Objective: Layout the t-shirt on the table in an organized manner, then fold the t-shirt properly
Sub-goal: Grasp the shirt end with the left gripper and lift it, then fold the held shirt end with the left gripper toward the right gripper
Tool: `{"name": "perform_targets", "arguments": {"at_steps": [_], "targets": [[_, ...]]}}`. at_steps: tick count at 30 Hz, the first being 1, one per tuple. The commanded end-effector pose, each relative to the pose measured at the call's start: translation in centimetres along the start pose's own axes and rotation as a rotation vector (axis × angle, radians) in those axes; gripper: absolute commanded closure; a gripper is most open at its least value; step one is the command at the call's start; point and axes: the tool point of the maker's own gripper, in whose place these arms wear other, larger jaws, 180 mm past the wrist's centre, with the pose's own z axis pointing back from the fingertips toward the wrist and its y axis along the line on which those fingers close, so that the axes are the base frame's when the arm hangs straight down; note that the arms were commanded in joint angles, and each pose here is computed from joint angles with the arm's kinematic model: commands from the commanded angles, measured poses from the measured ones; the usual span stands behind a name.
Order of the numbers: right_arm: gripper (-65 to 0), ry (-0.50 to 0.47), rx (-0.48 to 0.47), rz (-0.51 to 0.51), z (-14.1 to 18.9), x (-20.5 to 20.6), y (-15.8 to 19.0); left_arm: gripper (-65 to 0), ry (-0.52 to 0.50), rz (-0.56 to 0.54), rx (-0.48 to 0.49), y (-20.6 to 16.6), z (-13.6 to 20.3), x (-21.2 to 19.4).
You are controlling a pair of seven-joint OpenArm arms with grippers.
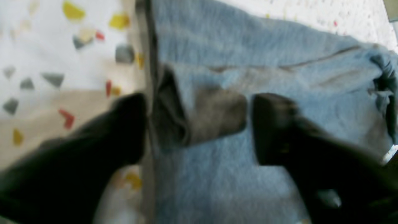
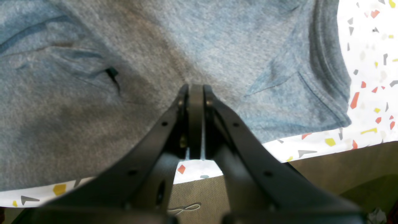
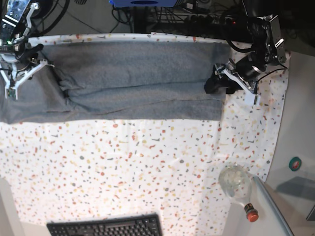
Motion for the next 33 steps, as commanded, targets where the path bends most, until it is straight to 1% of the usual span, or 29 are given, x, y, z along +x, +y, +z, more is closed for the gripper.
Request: {"name": "perform_targets", "arguments": {"at_steps": [1, 3, 5, 6, 10, 12, 15, 17, 20, 23, 26, 29, 33], "targets": [[0.0, -0.038, -0.009, 0.008, 0.3, 1.1, -0.3, -35.4, 0.126, -0.008, 0.032, 0.6, 0.2, -3.0], [0.0, -0.038, -0.009, 0.008, 0.3, 1.1, -0.3, -20.9, 0.128, -0.008, 0.032, 0.6, 0.2, -3.0], [0.0, -0.039, -0.009, 0.009, 0.3, 1.2, -0.4, -7.7, 0.128, -0.009, 0.033, 0.6, 0.3, -3.0], [0.0, -0.044, -0.009, 0.008, 0.3, 1.4, -0.4, 0.0, 0.129, -0.011, 0.035, 0.8, 0.3, -2.9], [0.0, -0.048, -0.009, 0.007, 0.3, 1.6, -0.3, 0.0, 0.107, -0.033, 0.065, 2.2, 1.0, -1.4], [0.0, -0.05, -0.007, 0.008, 0.3, 1.7, -0.3, 0.0, 0.083, -0.062, 0.086, 3.2, 1.5, 0.6], [0.0, -0.05, -0.007, 0.008, 0.3, 1.7, -0.3, 0.0, 0.025, -0.064, 0.164, 6.1, 3.8, 3.1], [0.0, -0.05, -0.007, 0.008, 0.3, 1.7, -0.3, 0.0, -0.009, -0.086, 0.207, 7.5, 5.4, 4.8], [0.0, -0.05, -0.007, 0.008, 0.3, 1.7, -0.3, 0.0, -0.044, -0.164, 0.236, 7.4, 7.1, 6.9], [0.0, -0.052, -0.007, 0.008, 0.3, 1.8, -0.3, 0.0, -0.069, -0.268, 0.244, 5.4, 8.8, 7.6], [0.0, -0.058, -0.015, 0.016, 0.3, 2.1, -0.7, 0.0, -0.087, -0.355, 0.183, 0.9, 8.4, 7.3], [0.0, -0.066, -0.018, 0.018, 0.2, 2.7, -0.9, 0.0, -0.09, -0.444, 0.087, -4.2, 7.4, 6.8], [0.0, -0.078, -0.02, 0.014, 0.2, 3.3, -0.9, 0.0, -0.051, -0.426, 0.02, -9.0, 5.2, 5.3]]}}
